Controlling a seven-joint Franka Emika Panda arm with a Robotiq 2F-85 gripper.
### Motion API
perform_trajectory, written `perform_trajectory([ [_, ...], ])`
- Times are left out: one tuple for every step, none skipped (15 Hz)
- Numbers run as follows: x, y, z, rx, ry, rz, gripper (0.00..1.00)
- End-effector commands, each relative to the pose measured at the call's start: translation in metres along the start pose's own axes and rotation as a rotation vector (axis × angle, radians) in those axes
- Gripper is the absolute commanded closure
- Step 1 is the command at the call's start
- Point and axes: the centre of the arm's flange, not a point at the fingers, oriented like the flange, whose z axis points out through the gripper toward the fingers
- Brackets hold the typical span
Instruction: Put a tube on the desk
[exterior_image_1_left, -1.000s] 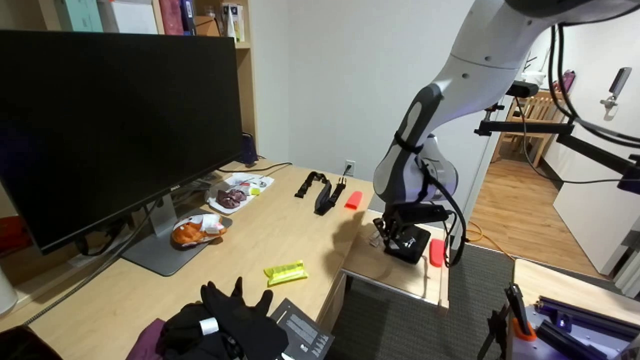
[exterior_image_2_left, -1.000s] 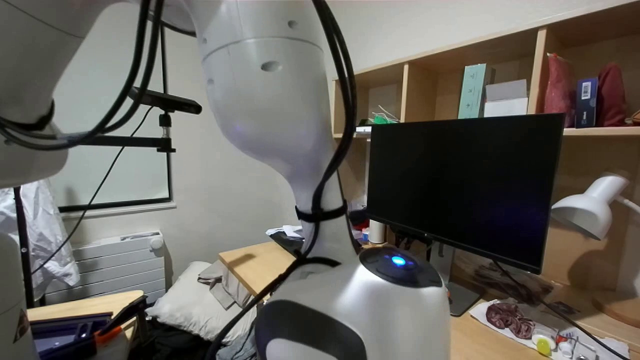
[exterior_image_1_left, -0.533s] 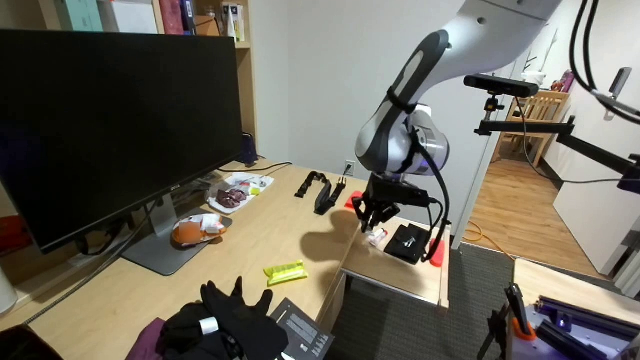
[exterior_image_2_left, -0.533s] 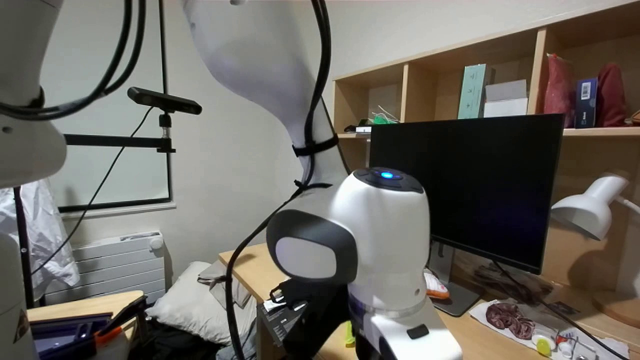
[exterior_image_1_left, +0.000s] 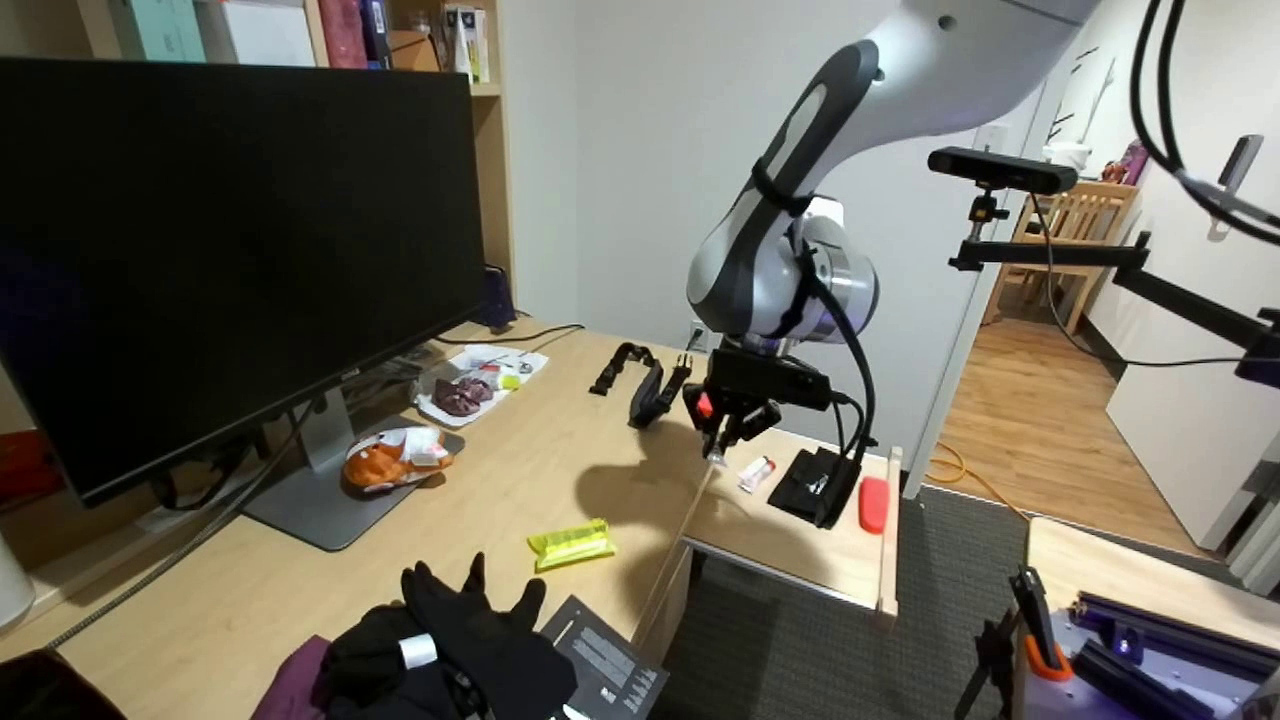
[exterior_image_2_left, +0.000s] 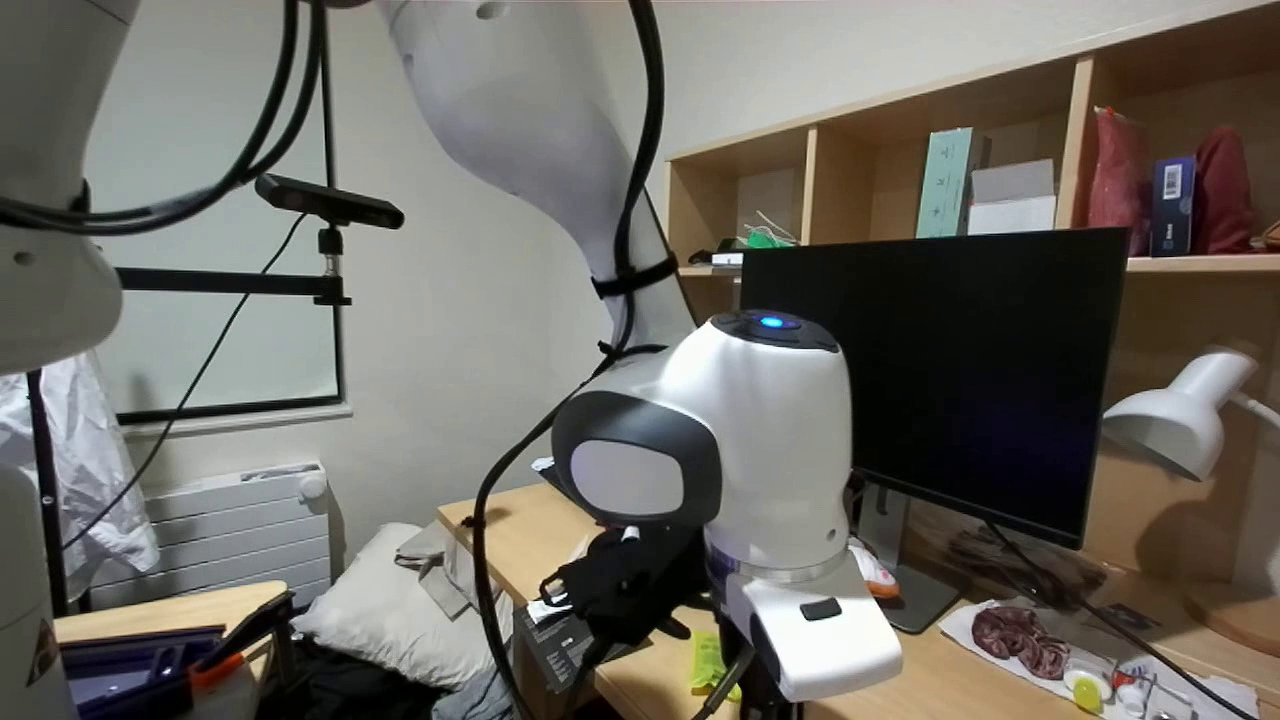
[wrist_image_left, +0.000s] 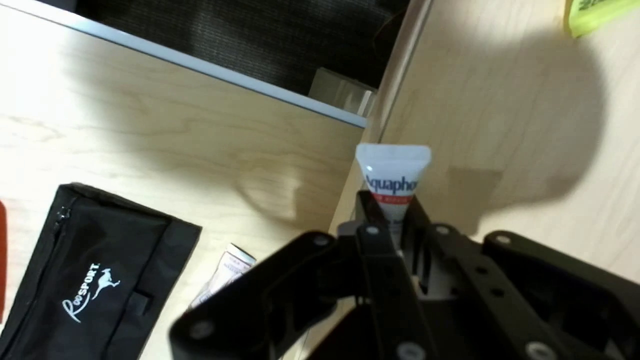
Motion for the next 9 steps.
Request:
perform_trajectory([
  [-0.016, -0.016, 0.01, 0.033, 0.051, 0.098, 0.9],
  [-0.02, -0.023, 0.011, 0.041, 0.061, 0.127, 0.9],
  [-0.024, -0.036, 0.017, 0.041, 0.075, 0.169, 0.9],
  [-0.028, -0.045, 0.02, 0.04, 0.081, 0.204, 0.9],
  [-0.033, -0.058, 0.025, 0.048, 0.091, 0.246, 0.9],
  [-0.038, -0.07, 0.027, 0.047, 0.097, 0.276, 0.9],
  [-0.044, -0.085, 0.029, 0.047, 0.099, 0.3, 0.9],
  [-0.048, -0.098, 0.032, 0.051, 0.101, 0.322, 0.9],
  [-0.053, -0.113, 0.034, 0.057, 0.105, 0.339, 0.9],
])
